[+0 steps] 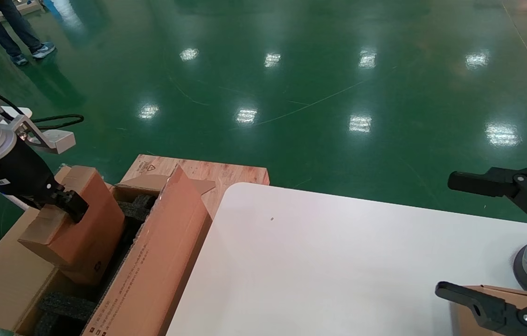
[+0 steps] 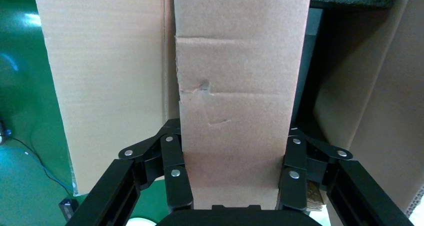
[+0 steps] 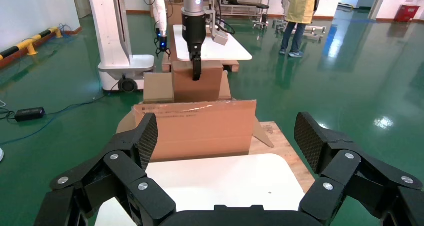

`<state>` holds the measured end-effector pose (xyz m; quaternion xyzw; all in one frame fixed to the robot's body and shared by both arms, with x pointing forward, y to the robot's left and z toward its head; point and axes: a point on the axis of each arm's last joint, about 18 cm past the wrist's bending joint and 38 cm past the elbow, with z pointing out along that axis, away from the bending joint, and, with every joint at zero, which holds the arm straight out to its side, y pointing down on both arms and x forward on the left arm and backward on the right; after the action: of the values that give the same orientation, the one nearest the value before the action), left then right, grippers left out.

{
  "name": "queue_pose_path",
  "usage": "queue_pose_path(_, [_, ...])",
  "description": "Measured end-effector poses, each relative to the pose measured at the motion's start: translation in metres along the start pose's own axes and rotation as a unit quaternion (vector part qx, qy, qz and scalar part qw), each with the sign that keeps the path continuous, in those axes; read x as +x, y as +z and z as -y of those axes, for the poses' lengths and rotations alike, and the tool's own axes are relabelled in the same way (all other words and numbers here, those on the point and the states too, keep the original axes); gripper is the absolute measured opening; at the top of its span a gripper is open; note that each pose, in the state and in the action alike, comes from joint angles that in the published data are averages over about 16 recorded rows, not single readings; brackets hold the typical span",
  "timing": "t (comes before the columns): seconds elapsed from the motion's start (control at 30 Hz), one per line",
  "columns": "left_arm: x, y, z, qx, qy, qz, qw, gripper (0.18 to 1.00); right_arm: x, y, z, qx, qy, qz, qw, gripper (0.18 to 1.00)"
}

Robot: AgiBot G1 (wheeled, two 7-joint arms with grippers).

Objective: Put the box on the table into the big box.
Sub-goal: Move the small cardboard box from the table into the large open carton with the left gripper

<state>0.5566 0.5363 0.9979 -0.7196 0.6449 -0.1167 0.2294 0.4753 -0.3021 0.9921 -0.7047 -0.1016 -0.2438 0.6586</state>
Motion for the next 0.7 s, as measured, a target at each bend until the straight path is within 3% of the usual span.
queue_pose_path(0.7, [-0.020, 0.025, -0.008, -0.004, -0.014, 0.025, 0.9996, 0.376, 0.000, 0.000, 0.000, 0.000, 0.000, 0.000, 1.000, 1.001])
